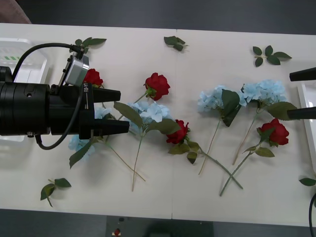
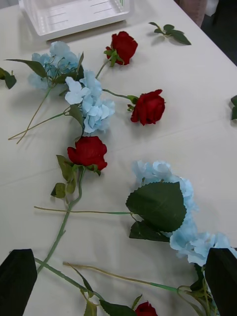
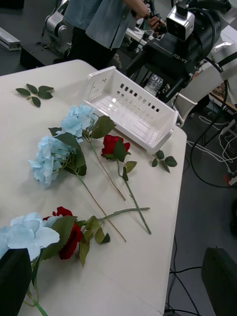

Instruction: Put the red flowers into the right box and the blue flowers into the left box

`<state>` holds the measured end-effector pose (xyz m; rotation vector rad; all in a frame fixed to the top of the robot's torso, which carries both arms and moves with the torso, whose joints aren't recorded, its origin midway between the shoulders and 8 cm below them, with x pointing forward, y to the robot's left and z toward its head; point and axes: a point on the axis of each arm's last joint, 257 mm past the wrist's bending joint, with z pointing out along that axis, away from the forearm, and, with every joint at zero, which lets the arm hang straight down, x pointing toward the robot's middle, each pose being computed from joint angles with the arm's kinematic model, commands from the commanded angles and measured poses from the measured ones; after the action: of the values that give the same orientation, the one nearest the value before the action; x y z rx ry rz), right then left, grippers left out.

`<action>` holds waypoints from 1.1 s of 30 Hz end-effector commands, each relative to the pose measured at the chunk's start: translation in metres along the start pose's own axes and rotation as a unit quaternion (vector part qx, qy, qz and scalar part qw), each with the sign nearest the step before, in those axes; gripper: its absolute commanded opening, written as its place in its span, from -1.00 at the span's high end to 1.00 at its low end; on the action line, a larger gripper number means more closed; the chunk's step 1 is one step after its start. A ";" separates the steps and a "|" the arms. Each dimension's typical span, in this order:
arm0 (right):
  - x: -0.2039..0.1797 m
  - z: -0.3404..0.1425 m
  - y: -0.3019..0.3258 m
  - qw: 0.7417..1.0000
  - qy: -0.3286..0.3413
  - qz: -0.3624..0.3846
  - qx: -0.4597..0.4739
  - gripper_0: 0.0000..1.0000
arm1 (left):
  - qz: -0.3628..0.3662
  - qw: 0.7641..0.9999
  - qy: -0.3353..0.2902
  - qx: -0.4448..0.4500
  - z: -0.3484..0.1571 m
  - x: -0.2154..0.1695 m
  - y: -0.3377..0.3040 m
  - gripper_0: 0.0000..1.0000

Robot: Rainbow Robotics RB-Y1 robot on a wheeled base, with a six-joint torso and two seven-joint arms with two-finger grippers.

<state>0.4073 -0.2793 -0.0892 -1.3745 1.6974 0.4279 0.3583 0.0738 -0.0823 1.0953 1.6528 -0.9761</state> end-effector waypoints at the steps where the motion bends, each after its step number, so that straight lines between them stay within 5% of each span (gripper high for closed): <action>1: 0.015 0.003 0.014 1.000 0.015 0.004 -0.017 -1.00 | 0.002 1.000 -0.016 0.010 -0.002 -0.006 -0.010 -1.00; 5: 0.010 0.012 0.015 0.999 0.026 -0.012 -0.031 -1.00 | -0.047 0.997 -0.056 0.032 -0.016 -0.036 -0.014 -1.00; 18: 0.033 0.001 -0.004 0.996 0.089 -0.009 -0.001 -1.00 | -0.214 0.970 0.002 -0.113 -0.047 -0.027 0.065 -1.00; 24: 0.050 -0.010 -0.014 0.987 0.127 0.094 0.030 -1.00 | -0.271 0.946 0.009 -0.176 -0.059 -0.012 0.097 -1.00; 33: 0.092 -0.026 -0.031 0.938 0.195 0.267 0.108 -1.00 | -0.356 0.904 0.009 -0.237 -0.063 0.000 0.125 -1.00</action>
<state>0.4222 -0.3512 -0.1437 -0.9978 2.2896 0.2918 0.4539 0.1749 -0.0893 0.2039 2.1868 -0.9112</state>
